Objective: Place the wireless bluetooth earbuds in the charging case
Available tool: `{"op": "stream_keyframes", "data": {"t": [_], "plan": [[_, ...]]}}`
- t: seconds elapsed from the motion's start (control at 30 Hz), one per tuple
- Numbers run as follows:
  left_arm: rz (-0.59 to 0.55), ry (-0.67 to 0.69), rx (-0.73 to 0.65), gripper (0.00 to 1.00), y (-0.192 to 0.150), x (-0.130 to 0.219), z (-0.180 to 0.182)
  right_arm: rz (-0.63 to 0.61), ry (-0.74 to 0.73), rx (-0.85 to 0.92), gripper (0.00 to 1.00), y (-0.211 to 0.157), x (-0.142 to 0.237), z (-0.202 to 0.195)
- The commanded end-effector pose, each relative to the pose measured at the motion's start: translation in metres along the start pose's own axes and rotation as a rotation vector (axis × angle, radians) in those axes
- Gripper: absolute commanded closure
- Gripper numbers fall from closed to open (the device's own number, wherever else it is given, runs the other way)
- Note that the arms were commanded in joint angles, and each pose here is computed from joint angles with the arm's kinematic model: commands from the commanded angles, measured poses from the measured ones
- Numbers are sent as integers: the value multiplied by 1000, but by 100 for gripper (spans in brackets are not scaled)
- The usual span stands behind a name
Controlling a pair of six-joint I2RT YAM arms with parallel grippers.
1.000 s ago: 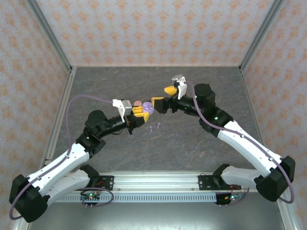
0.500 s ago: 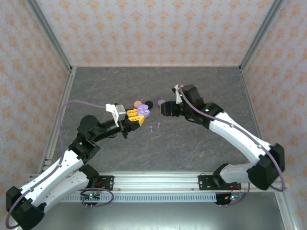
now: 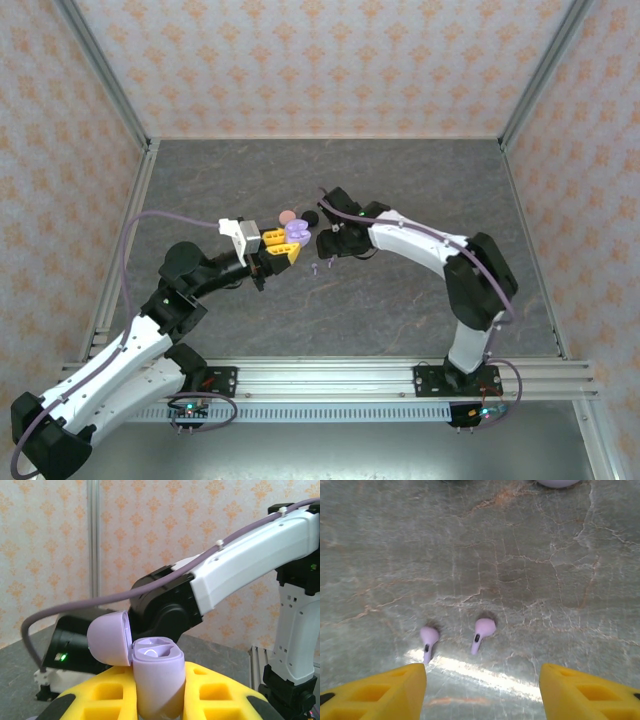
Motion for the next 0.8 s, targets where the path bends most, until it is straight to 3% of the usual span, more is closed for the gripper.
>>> {"op": "stream_keyframes", "data": {"t": [0.0, 0.3, 0.77], "plan": [[-7, -7, -20, 100, 0, 2, -3, 36, -69, -8, 40, 0, -11, -5], [-4, 3, -23, 100, -1, 2, -1, 92, -74, 12, 47, 0, -48, 2], [-2, 6, -23, 100, -1, 0, 0, 170, -83, 10, 58, -14, -62, 5]]}}
Point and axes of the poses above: each hand's point on the last joint's axis, 136 mm out from that joint toward the fingers, its own x axis back along the fingers, its own z axis along the line the jaws close on, y = z × x, the point moved 1 cm from there along x, back along the fingers, and after that the axes turned 12 degrees about x, right-handed, at the moved point
